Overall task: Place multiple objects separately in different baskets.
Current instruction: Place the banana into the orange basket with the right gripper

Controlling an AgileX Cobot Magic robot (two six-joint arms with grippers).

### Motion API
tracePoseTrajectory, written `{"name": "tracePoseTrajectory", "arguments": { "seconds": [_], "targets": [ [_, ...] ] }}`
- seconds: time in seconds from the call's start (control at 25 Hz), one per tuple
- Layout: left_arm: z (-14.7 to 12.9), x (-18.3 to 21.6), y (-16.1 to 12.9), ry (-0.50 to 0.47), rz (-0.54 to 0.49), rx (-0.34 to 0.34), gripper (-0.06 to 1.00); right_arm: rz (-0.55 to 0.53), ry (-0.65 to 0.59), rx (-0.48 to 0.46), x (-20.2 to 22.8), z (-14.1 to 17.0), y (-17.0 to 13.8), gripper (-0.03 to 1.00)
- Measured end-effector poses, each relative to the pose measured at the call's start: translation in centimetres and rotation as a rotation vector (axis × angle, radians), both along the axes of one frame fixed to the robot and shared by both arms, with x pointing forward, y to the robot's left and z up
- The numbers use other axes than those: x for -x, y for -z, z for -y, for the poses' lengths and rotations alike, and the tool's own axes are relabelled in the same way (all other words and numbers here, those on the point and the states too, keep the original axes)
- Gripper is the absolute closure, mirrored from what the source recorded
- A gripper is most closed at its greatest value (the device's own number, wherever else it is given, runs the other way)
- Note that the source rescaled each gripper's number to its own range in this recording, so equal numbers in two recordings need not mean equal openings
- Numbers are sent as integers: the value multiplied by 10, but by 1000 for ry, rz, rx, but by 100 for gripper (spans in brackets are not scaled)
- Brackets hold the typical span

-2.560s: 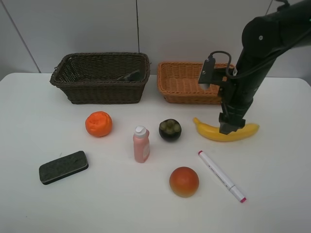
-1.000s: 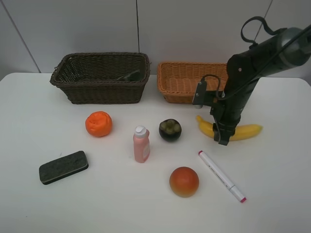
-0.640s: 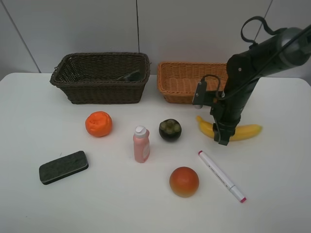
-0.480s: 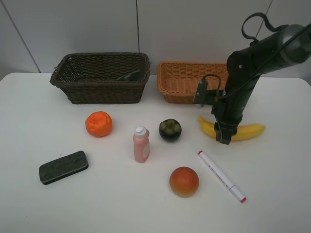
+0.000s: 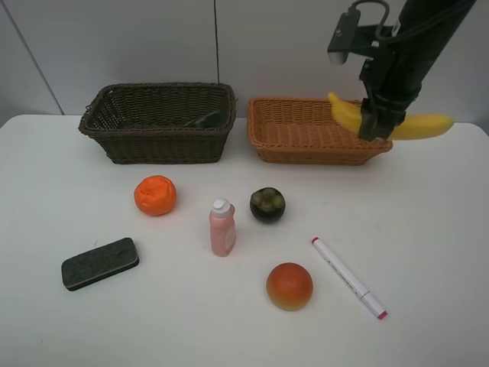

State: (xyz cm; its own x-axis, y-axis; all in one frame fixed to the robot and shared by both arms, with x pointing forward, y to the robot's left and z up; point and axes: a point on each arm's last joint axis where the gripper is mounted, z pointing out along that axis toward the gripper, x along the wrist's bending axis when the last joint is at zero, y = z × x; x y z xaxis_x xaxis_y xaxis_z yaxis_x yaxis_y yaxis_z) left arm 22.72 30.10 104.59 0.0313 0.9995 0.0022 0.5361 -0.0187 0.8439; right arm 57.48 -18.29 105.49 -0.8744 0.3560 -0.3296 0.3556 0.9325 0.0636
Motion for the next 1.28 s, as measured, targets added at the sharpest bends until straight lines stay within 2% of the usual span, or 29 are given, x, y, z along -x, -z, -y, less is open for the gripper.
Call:
{"name": "tracePoseTrajectory", "arguments": {
  "seconds": [0.12, 0.2, 0.28, 0.44, 0.76, 0.88, 1.28],
  "targets": [
    [0, 0, 0, 0, 0, 0, -6, 121, -19, 5, -14, -2, -21, 58],
    [0, 0, 0, 0, 0, 0, -6, 190, -46, 6, -25, -5, -24, 58],
    [0, 0, 0, 0, 0, 0, -6, 241, -97, 7, -36, -10, -20, 58],
    [0, 0, 0, 0, 0, 0, -6, 284, -197, 12, -59, -22, 10, 58],
    [0, 0, 0, 0, 0, 0, -6, 293, -268, -18, -94, -41, 90, 58],
    [0, 0, 0, 0, 0, 0, -6, 286, -279, -24, -99, -44, 110, 58],
    [0, 0, 0, 0, 0, 0, -6, 268, -285, -21, -101, -45, 124, 58]
  ]
}}
